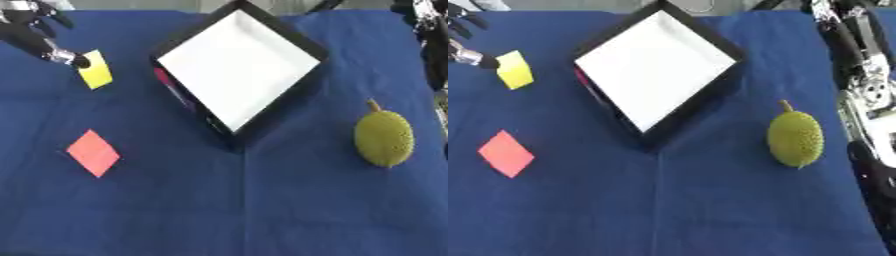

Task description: Pick up objects on the table and place them in the box.

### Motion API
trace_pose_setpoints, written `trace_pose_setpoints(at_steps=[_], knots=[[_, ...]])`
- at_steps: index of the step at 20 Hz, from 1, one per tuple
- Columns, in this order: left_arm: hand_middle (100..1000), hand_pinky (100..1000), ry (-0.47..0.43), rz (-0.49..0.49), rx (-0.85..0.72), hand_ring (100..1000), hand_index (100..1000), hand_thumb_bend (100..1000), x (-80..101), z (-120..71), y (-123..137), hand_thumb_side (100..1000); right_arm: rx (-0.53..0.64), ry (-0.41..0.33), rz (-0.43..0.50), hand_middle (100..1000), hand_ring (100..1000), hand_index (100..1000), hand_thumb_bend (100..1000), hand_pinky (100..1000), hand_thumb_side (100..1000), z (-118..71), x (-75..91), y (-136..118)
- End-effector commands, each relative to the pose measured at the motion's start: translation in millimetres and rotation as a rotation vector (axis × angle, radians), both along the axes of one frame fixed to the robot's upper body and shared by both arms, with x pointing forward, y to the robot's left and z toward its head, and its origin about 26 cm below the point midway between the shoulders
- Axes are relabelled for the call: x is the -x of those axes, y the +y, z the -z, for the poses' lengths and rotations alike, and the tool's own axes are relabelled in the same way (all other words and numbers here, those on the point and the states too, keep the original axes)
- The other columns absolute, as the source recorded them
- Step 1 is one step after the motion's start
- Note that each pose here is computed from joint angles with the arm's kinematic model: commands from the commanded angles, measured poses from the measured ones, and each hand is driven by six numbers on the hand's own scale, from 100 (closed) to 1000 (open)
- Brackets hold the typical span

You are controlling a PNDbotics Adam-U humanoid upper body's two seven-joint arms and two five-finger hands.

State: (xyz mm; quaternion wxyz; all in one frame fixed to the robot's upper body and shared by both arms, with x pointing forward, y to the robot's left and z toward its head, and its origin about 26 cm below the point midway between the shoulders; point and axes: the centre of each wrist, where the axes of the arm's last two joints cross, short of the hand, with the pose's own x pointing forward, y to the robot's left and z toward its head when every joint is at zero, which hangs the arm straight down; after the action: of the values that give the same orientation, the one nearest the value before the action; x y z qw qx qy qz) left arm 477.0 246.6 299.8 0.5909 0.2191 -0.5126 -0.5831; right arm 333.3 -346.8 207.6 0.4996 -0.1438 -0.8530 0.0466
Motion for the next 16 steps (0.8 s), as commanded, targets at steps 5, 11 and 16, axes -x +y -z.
trace_pose_setpoints(at_steps=[5, 11, 16], knots=[[964, 884, -0.035, -0.013, -0.014, 910, 901, 674, -2.4, -11.4, -2.0, 362, 0.013, -0.027, -0.01, 740, 838, 863, 100, 997, 650, -10.6, -1.5, 2.4], [962, 892, -0.094, -0.104, -0.075, 913, 907, 695, -6.0, -6.9, 3.4, 325, 0.018, -0.021, -0.012, 740, 838, 864, 100, 997, 659, -9.4, -2.1, 3.4], [962, 894, -0.113, -0.175, -0.087, 914, 908, 693, -11.4, 0.9, 12.4, 316, 0.021, -0.022, -0.016, 740, 838, 864, 100, 998, 664, -10.0, -2.6, 5.1]])
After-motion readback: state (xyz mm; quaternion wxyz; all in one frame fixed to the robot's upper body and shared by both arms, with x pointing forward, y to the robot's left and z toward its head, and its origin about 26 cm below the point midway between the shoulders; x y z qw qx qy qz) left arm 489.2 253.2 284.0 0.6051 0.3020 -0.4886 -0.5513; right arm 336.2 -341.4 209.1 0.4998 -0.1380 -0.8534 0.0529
